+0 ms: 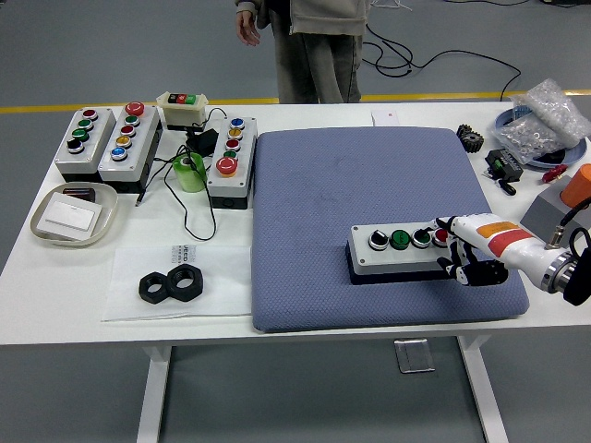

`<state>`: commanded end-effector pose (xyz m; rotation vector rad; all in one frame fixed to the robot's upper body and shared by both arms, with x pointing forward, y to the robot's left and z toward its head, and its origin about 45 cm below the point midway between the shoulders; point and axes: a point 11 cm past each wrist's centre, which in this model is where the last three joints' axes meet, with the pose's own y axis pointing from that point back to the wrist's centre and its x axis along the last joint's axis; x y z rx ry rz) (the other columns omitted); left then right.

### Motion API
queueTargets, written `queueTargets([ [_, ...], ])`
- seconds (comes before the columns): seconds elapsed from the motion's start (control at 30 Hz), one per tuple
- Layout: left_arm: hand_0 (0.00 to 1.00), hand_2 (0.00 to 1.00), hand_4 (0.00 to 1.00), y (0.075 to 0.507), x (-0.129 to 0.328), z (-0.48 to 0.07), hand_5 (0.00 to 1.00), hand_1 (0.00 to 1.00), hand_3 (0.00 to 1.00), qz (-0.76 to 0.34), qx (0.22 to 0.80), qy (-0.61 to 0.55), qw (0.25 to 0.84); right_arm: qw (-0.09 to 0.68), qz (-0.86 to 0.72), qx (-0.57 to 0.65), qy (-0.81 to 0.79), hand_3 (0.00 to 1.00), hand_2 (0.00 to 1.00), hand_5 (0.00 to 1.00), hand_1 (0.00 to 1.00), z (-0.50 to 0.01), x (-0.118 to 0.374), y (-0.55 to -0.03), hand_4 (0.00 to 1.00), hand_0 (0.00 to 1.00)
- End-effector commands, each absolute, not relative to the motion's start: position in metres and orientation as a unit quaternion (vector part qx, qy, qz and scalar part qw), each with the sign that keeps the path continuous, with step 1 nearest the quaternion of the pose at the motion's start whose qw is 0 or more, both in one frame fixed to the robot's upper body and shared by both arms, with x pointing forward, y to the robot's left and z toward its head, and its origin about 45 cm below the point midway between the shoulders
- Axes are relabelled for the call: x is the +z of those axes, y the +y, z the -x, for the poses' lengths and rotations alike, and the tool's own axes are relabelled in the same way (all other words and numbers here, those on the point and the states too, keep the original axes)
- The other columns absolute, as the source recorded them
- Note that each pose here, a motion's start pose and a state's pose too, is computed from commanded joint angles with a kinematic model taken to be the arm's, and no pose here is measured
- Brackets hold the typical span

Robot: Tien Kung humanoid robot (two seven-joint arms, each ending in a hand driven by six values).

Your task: Pick up the button,place it on the desk,press the button,press the button

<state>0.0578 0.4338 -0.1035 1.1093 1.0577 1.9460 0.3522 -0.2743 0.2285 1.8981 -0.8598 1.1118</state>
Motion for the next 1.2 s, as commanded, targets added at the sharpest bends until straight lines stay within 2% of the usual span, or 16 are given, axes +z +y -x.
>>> queueTargets([
  [1.2, 0.742, 0.877, 0.633, 0.4334, -0.1032, -0.0613, 0.998, 0.827, 0.829, -0.42, 0.744, 0.403, 0.328, 0.38, -0.74, 0.433, -0.347, 0.735, 0.273, 0.002, 0.158, -0.36, 0.2281, -0.2752, 0.579, 0.372],
])
